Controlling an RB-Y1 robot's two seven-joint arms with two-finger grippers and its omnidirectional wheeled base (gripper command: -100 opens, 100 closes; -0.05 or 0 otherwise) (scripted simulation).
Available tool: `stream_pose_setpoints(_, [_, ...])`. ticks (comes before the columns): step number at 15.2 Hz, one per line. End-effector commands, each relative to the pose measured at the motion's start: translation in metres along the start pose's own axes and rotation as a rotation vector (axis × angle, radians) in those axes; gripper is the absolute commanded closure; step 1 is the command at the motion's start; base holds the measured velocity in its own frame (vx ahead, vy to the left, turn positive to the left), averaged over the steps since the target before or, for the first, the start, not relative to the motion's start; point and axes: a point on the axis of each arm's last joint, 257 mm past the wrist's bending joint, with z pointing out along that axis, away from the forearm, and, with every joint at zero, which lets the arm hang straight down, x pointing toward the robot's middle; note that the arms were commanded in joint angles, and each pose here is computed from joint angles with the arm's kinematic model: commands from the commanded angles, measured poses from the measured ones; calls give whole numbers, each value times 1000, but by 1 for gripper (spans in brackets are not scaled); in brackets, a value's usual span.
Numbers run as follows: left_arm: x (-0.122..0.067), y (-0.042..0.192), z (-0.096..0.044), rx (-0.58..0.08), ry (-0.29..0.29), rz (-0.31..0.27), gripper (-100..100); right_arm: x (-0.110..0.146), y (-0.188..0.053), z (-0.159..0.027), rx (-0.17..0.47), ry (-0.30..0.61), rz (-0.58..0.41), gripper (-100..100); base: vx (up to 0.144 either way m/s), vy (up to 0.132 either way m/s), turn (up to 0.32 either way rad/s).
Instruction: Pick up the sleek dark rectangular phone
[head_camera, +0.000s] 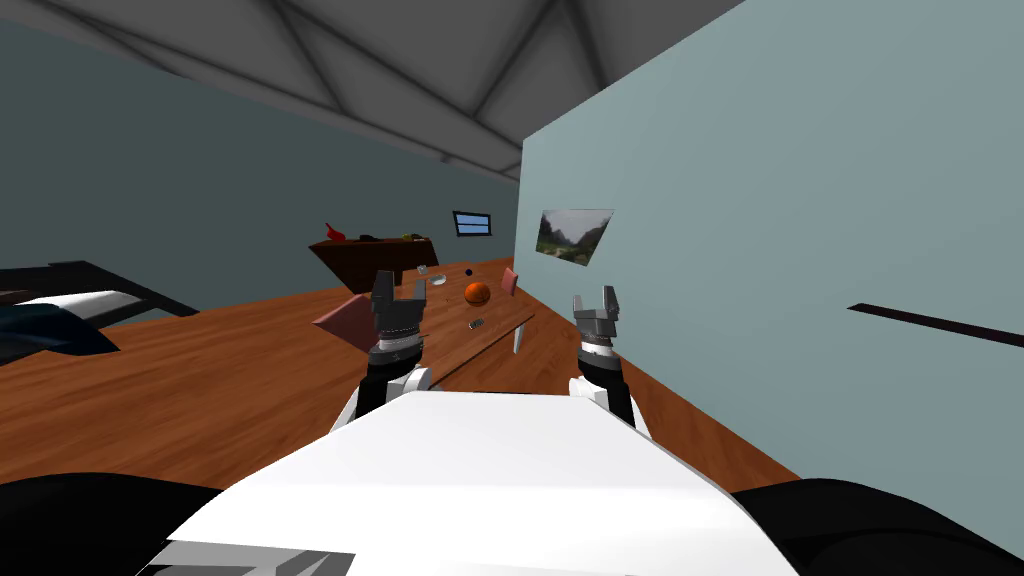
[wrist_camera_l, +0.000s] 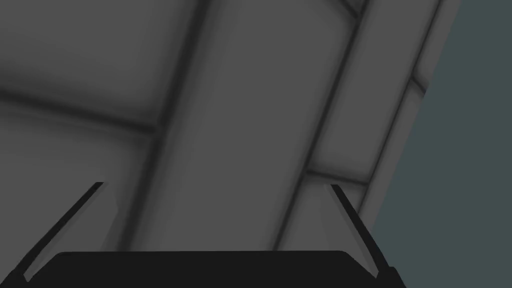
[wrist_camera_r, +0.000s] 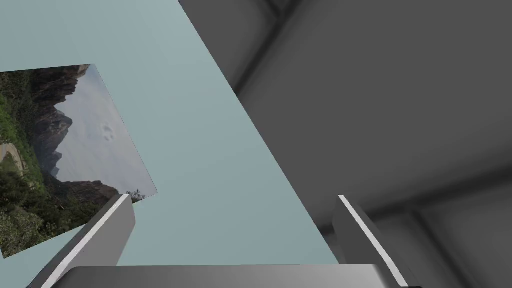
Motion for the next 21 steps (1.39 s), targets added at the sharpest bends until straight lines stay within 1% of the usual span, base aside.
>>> stream_pose_setpoints(1, [6, 4, -2, -7, 37, 9, -100, 0, 0, 0, 0, 0, 0, 0, -31, -33, -29])
stream_pose_setpoints(3, [17, 15, -7, -27, 99, 25, -100, 0, 0, 0, 0, 0, 0, 0, -56, -74, -84])
stream_pose_setpoints(4, [17, 15, -7, -27, 101, 25, -100, 0, 0, 0, 0, 0, 0, 0, -50, -80, -53])
stream_pose_setpoints(6, [31, 31, -16, -57, 177, 47, -100, 0, 0, 0, 0, 0, 0, 0, -22, -73, -82])
stream_pose_setpoints(7, [31, 31, -16, -57, 179, 47, -100, 0, 0, 0, 0, 0, 0, 0, -4, -64, -88])
stream_pose_setpoints(9, [45, 52, -29, -98, 264, 74, -100, 0, 0, 0, 0, 0, 0, 0, 3, -55, -117])
stream_pose_setpoints(10, [45, 52, -29, -97, 271, 76, -100, 0, 0, 0, 0, 0, 0, 0, 12, -49, -109])
stream_pose_setpoints(11, [52, 64, -38, -121, 319, 92, -100, 0, 0, 0, 0, 0, 0, 0, 28, -46, -108])
stream_pose_setpoints(12, [52, 64, -38, -121, 321, 93, -100, 0, 0, 0, 0, 0, 0, 0, 28, -43, -86])
stream_pose_setpoints(13, [59, 77, -48, -146, 373, 111, -100, 0, 0, 0, 0, 0, 0, 0, 31, -48, -120])
stream_pose_setpoints(14, [59, 77, -48, -146, 373, 111, -100, 0, 0, 0, 0, 0, 0, 0, 32, -40, -100])
stream_pose_setpoints(15, [66, 91, -60, -174, 428, 130, -100, 0, 0, 0, 0, 0, 0, 0, 36, -36, -121])
stream_pose_setpoints(16, [66, 91, -60, -174, 428, 130, -100, 0, 0, 0, 0, 0, 0, 0, 36, -33, -106])
stream_pose_setpoints(17, [71, 104, -72, -197, 485, 151, -100, 0, 0, 0, 0, 0, 0, 0, 41, -41, -131])
stream_pose_setpoints(18, [71, 106, -73, -203, 485, 151, -100, 0, 0, 0, 0, 0, 0, 0, 42, -37, -109])
stream_pose_setpoints(19, [75, 121, -88, -234, 544, 174, -100, 0, 0, 0, 0, 0, 0, 0, 45, -38, -134])
stream_pose_setpoints(20, [75, 121, -88, -234, 544, 174, -100, 0, 0, 0, 0, 0, 0, 0, 44, -34, -115])
stream_pose_setpoints(21, [79, 136, -103, -264, 604, 197, -100, 0, 0, 0, 0, 0, 0, 0, 50, -32, -160])
